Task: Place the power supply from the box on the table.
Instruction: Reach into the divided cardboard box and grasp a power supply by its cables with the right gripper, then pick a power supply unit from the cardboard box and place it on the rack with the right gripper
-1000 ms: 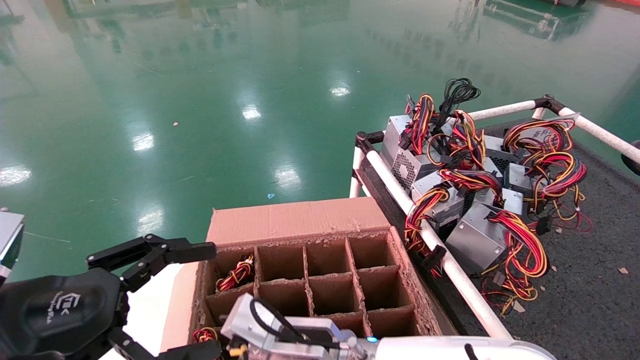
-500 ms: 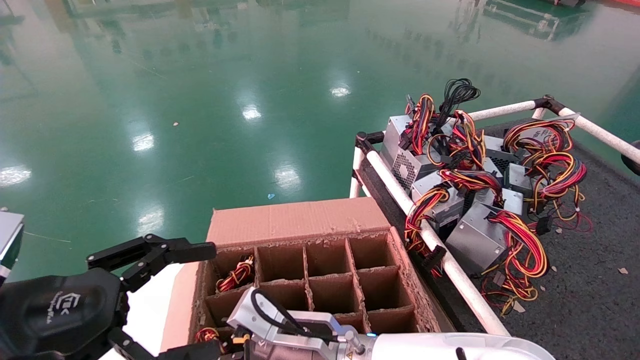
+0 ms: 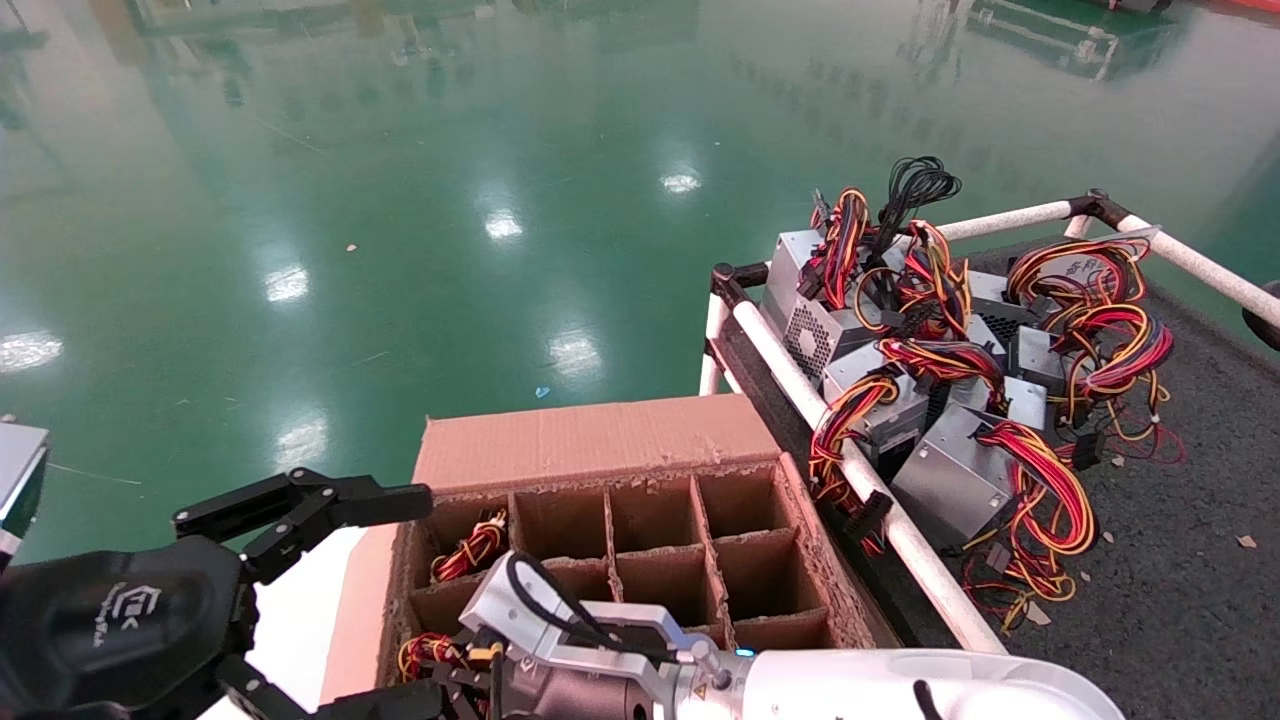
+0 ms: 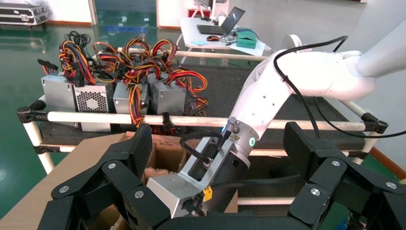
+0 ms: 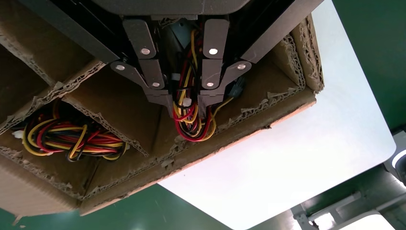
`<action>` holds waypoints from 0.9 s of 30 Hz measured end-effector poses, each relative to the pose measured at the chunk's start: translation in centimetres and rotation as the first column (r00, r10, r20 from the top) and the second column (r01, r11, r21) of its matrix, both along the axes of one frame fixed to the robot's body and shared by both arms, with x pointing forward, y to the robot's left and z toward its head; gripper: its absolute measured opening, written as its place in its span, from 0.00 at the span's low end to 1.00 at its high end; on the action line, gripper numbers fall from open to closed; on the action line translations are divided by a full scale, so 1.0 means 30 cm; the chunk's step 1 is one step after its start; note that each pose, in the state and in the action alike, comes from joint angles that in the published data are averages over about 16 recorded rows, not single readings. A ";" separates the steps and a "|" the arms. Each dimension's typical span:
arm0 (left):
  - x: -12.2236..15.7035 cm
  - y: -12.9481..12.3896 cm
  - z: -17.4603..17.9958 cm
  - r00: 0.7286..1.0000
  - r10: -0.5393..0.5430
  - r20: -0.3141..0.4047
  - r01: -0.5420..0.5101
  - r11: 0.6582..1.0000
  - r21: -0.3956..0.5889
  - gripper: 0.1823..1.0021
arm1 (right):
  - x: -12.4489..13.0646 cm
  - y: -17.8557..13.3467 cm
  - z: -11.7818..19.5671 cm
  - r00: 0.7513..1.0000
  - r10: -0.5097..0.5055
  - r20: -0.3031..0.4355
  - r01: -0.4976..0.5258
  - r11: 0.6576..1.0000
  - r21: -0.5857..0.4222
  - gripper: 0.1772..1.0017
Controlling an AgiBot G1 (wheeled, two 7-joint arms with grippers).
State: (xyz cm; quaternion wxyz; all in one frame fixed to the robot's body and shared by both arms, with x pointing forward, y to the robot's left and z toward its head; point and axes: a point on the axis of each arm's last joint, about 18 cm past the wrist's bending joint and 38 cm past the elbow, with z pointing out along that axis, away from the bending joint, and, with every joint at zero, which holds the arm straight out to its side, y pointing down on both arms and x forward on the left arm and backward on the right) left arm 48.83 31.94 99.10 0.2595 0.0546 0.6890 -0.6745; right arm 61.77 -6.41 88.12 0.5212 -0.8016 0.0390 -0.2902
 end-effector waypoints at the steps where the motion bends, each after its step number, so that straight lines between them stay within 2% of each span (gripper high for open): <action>1: 0.000 0.000 0.000 1.000 0.000 0.000 0.000 1.000 0.000 1.00 | -0.001 -0.001 0.004 1.000 0.002 -0.002 -0.002 1.000 0.003 0.17; 10: 0.000 0.000 0.000 1.000 0.000 0.000 0.000 1.000 0.000 1.00 | -0.020 -0.016 0.030 0.999 0.030 -0.037 -0.029 0.999 0.021 0.09; 20: 0.000 0.000 0.000 1.000 0.000 0.000 0.000 1.000 0.000 1.00 | -0.045 -0.040 0.064 0.994 0.062 -0.092 -0.057 0.997 0.050 0.07; 27: 0.000 0.000 0.000 1.000 0.000 0.000 0.000 1.000 0.000 1.00 | -0.060 -0.075 0.149 0.986 0.071 -0.148 -0.054 0.991 0.118 0.07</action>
